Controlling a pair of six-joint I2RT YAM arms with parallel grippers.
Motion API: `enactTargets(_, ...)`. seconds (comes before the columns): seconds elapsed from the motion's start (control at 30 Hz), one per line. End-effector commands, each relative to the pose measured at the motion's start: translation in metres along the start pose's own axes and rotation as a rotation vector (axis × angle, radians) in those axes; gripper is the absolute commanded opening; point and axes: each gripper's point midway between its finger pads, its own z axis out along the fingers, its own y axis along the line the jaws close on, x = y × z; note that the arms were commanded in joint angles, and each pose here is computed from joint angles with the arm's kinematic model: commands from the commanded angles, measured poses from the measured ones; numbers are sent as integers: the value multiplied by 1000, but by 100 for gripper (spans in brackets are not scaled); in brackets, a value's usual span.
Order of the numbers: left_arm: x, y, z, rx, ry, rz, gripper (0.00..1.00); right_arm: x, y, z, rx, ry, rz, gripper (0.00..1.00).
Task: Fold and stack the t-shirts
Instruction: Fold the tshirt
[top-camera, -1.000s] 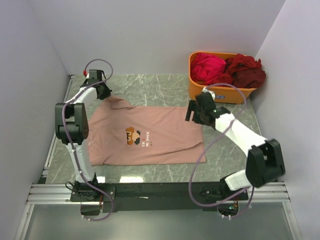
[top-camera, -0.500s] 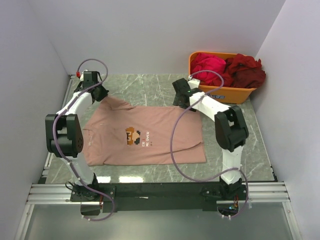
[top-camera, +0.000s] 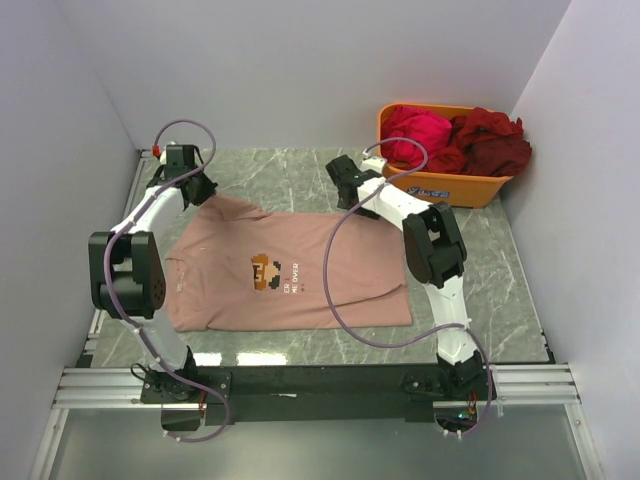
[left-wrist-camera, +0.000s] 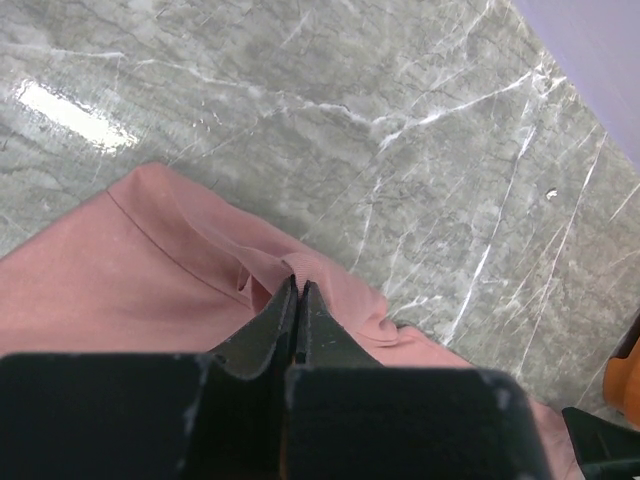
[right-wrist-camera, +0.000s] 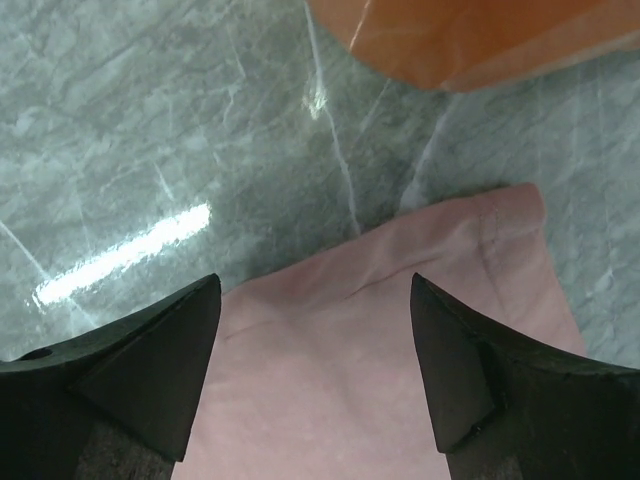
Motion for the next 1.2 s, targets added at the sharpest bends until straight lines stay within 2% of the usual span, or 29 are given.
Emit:
enactTargets(0.0, -19, -16, -24, 69, -61, 13, 0, -10, -5, 3, 57, -22, 25, 82)
enactTargets(0.23, -26, -18, -42, 102, -119, -9, 0, 2, -8, 14, 87, -9, -9, 77)
enactTargets(0.4, -23, -18, -46, 112, -116, -16, 0, 20, -17, 20, 103, 20, -18, 76)
enactTargets(0.57, -17, -10, -46, 82, -100, -25, 0, 17, -19, 16, 101, 1, -15, 71)
enactTargets(0.7, -17, -6, -54, 72, -113, -41, 0, 11, -13, 15, 79, -3, -6, 49)
enactTargets(0.87, -12, 2, -63, 65, -123, -52, 0, 10, -17, 14, 93, -10, -16, 45)
enactTargets(0.9, -10, 2, -64, 72, -119, -55, 0, 9, -17, 14, 95, -12, -17, 40)
enactTargets(0.97, -10, 3, -66, 71, -120, -58, 0, 8, -18, 14, 100, -15, -24, 37)
enactTargets(1.0, -9, 4, -67, 64, -119, -60, 0, 7, -19, 13, 100, -18, -25, 31)
enactTargets(1.03, -9, 5, -68, 61, -121, -61, 0, 6, -20, 13, 103, -23, -25, 29)
enactTargets(1.17, -12, 5, -76, 67, -138, -66, 0, 6, -25, 16, 125, -26, -38, 32)
